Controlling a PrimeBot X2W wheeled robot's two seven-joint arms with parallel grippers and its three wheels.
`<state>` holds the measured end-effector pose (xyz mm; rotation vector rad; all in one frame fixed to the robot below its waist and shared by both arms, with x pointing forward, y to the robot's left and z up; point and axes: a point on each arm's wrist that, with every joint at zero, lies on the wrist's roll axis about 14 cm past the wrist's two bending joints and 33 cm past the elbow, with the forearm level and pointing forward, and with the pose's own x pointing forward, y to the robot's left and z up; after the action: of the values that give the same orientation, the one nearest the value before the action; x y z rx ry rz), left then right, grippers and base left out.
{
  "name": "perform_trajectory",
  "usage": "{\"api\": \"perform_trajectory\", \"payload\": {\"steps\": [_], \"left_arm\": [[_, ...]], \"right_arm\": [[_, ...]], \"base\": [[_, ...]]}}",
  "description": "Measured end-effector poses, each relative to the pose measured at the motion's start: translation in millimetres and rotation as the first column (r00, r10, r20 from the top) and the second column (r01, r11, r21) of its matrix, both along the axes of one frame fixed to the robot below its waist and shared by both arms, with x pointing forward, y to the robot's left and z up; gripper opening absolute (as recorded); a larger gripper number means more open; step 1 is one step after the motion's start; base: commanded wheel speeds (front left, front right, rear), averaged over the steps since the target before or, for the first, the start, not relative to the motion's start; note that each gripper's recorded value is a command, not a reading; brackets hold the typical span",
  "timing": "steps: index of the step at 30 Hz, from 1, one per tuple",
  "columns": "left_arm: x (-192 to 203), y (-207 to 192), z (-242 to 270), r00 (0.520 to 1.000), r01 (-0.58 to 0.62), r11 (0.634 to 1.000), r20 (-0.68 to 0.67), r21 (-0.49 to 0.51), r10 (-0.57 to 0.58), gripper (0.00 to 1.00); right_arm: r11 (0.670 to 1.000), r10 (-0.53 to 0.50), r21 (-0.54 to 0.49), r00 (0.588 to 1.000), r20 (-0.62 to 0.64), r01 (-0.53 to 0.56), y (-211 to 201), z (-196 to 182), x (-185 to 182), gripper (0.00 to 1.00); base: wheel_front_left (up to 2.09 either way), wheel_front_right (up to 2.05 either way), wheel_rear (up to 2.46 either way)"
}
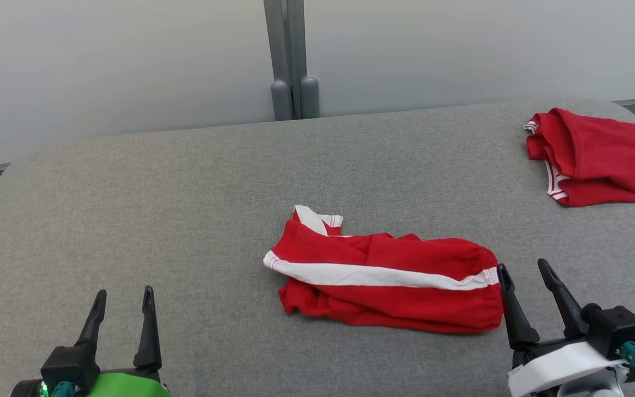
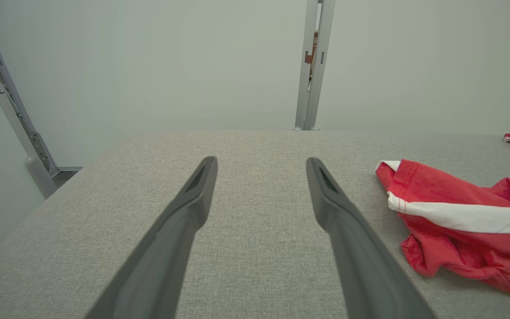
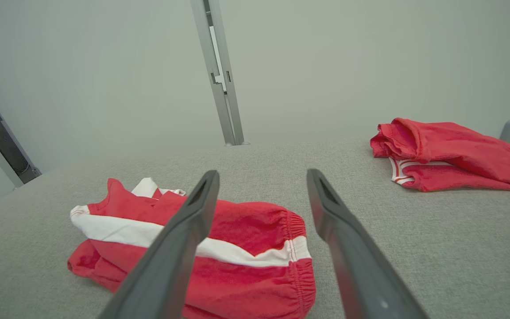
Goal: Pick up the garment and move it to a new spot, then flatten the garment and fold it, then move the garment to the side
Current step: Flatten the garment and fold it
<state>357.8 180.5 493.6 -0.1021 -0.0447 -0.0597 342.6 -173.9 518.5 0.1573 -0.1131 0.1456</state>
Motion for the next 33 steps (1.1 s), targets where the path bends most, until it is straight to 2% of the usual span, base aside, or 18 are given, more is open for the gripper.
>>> {"api": "perform_trajectory", "payload": {"steps": [21, 27, 33], "left_arm": [[3, -7, -5, 1.0, 0.023, 1.0, -0.016, -0.002, -0.023, 1.0], [16, -34, -1, 0.993, 0.118, 0.993, -0.009, 0.019, -0.118, 1.0], [33, -72, -2, 0.967, 0.253, 0.967, -0.02, 0.04, -0.252, 1.0]], "right_arm": [[1.0, -0.005, -0.001, 1.0, -0.01, 0.005, -2, -3, 0, 1.0], [0.999, -0.007, -0.034, 1.0, -0.024, 0.006, -9, -7, 5, 1.0], [0.997, -0.002, -0.073, 0.997, -0.079, -0.004, -17, -22, 13, 1.0]], "base": [[0.0, 0.0, 0.0], [0.0, 0.0, 0.0], [0.0, 0.0, 0.0]]}}
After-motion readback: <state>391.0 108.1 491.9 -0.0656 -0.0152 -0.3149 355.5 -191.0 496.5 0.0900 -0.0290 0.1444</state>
